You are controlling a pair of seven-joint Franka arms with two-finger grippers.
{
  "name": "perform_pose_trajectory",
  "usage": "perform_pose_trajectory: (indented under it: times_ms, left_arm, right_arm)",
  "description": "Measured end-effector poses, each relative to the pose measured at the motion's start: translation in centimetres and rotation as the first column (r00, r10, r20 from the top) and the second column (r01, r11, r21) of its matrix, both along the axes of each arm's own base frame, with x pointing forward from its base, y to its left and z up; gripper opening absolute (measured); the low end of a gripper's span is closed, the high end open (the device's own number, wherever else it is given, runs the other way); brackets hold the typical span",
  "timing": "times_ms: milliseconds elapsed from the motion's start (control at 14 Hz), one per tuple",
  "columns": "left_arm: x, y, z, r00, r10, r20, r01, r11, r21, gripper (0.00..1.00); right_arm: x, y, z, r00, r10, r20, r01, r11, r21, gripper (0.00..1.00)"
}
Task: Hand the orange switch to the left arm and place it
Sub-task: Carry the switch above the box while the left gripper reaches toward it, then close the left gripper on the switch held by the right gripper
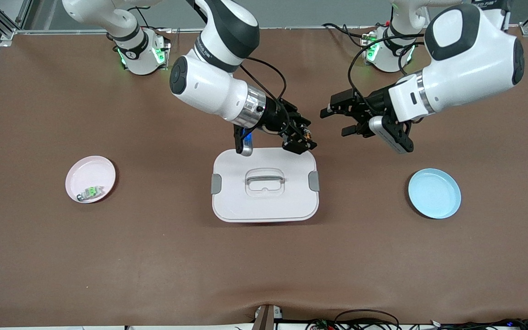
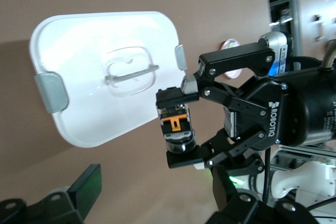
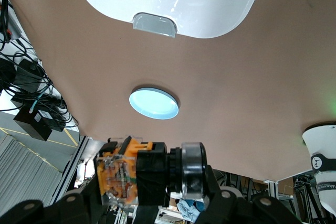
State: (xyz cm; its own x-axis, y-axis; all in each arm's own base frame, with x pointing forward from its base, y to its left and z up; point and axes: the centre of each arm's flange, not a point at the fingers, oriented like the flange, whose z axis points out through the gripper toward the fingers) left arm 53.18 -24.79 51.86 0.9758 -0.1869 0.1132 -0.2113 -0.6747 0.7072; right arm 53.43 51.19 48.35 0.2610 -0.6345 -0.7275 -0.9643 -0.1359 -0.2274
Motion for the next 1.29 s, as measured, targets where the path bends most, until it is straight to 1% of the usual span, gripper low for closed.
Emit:
perform_pose_trajectory:
  times_ms: [143,215,501,716,788,1074,1289]
  left_arm:
    - [-0.2,0.1,-0.5,1.0,0.022,0.007,-0.021,0.999,-0.023,0.9]
    - [-0.3,0.1,-0.4,0.999,0.031,0.008,-0.031,0.999,-0.033,0.85]
    - [-0.8,-1.3,-1.2,0.993,0.117,0.029,-0.114,0.989,-0.091,0.83]
    - [-1.5,-2.5,-2.1,0.99,0.138,0.035,-0.134,0.986,-0.095,0.8]
    - [-1.5,-2.5,-2.3,0.989,0.142,0.036,-0.138,0.986,-0.093,0.78]
    - [-1.5,-2.5,-2.6,0.985,0.165,0.048,-0.16,0.983,-0.091,0.75]
    - [-2.0,-3.7,-3.0,0.979,0.197,0.045,-0.191,0.975,-0.117,0.74]
  right_arm:
    - [0.0,0.0,0.0,1.0,0.0,0.0,0.0,1.0,0.0,0.73]
    - [0.0,0.0,0.0,1.0,0.0,0.0,0.0,1.0,0.0,0.73]
    - [0.0,0.0,0.0,1.0,-0.001,0.001,0.001,1.0,0.0,0.73]
    - [0.0,0.0,0.0,1.0,-0.001,0.001,0.001,1.0,0.0,0.73]
    - [0.0,0.0,0.0,1.0,-0.001,0.001,0.001,1.0,0.0,0.73]
    - [0.0,0.0,-0.1,1.0,-0.001,0.0,0.001,1.0,-0.001,0.73]
    - [0.1,0.0,-0.1,1.0,0.0,0.0,0.0,1.0,-0.001,0.73]
